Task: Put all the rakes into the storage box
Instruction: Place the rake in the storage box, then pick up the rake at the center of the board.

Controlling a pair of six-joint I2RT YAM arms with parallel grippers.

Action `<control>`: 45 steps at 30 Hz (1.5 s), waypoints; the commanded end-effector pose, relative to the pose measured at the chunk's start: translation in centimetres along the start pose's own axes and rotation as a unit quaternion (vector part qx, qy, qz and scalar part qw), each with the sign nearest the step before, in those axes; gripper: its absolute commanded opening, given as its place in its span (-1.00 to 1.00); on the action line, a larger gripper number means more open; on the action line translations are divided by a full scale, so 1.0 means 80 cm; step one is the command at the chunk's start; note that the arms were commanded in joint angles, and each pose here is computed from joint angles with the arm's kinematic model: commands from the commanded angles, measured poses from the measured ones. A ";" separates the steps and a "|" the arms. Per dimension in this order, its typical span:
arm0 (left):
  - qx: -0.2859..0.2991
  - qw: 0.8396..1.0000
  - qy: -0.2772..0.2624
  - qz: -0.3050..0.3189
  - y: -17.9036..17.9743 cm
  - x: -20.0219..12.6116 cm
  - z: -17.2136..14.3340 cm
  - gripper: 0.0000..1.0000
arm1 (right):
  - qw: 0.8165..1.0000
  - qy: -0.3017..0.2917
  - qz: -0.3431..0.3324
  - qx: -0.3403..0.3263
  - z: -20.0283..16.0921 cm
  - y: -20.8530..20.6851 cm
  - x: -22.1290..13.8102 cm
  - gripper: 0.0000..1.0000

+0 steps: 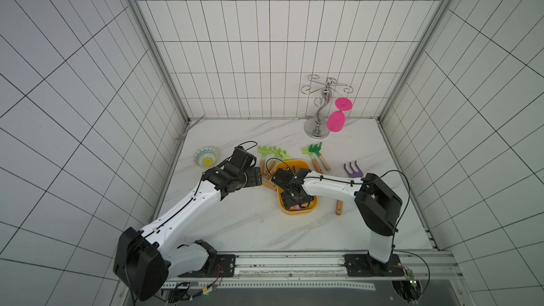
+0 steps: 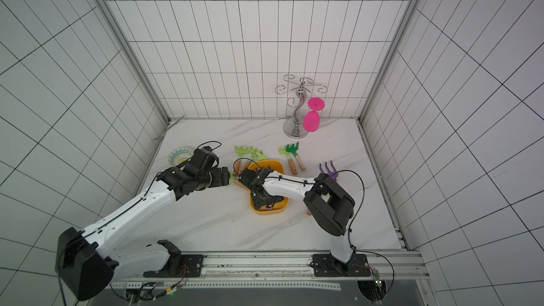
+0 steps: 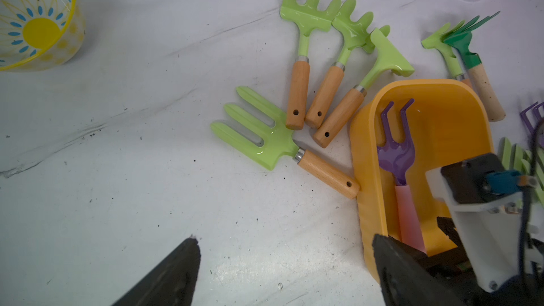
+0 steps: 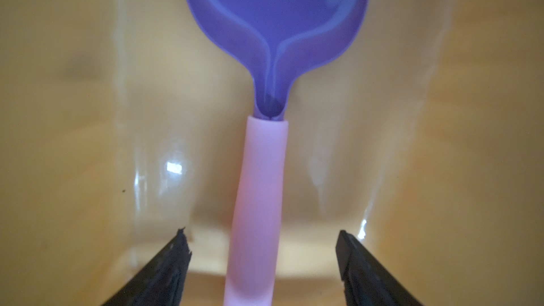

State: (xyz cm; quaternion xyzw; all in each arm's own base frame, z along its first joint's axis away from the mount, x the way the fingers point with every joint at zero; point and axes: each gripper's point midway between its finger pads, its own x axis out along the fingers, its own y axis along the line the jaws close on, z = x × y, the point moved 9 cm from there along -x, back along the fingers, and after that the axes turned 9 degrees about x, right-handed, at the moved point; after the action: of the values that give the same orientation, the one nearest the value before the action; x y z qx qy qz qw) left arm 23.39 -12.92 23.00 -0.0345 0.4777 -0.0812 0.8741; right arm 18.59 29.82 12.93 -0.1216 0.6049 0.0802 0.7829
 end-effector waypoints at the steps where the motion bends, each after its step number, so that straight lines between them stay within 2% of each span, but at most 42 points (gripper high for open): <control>1: 0.010 1.000 -0.009 -0.001 -0.005 -0.002 0.011 0.86 | 0.998 -0.045 0.024 -0.046 0.013 -0.011 -0.061 0.76; 5: 0.019 1.000 -0.009 -0.014 -0.014 0.008 0.019 0.86 | 0.996 -0.053 0.028 -0.063 0.009 -0.044 -0.097 0.79; 10: 0.039 0.998 0.023 -0.038 -0.032 0.035 0.019 0.86 | 0.995 -0.068 0.043 -0.051 0.016 -0.113 -0.127 0.76; 15: 0.068 0.995 0.050 -0.061 -0.056 0.058 0.014 0.85 | 0.997 -0.030 0.003 0.069 0.023 -0.236 -0.089 0.60; 21: 0.097 0.990 0.058 -0.087 -0.073 0.072 0.020 0.85 | 0.980 0.040 -0.015 0.196 0.027 -0.332 -0.040 0.47; 25: 0.112 0.990 0.054 -0.068 -0.071 0.077 0.024 0.86 | 0.968 0.084 -0.061 0.229 0.020 -0.369 -0.014 0.45; 30: 0.119 0.988 0.058 -0.074 -0.071 0.082 0.022 0.86 | 0.953 0.121 -0.076 0.269 0.019 -0.403 0.017 0.34; 39: 0.119 0.988 0.066 -0.076 -0.067 0.083 0.017 0.86 | 0.951 0.127 -0.095 0.264 0.039 -0.415 0.060 0.23; 45: 0.120 0.988 0.068 -0.076 -0.065 0.082 0.016 0.86 | 0.951 0.120 -0.094 0.268 0.050 -0.422 0.071 0.17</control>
State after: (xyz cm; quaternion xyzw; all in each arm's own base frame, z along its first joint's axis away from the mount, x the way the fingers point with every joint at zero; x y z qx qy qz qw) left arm 27.12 -19.30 18.92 0.0384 0.5235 -0.2010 0.8271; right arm 31.54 -1.09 11.27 0.0275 0.6952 -0.1695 0.6980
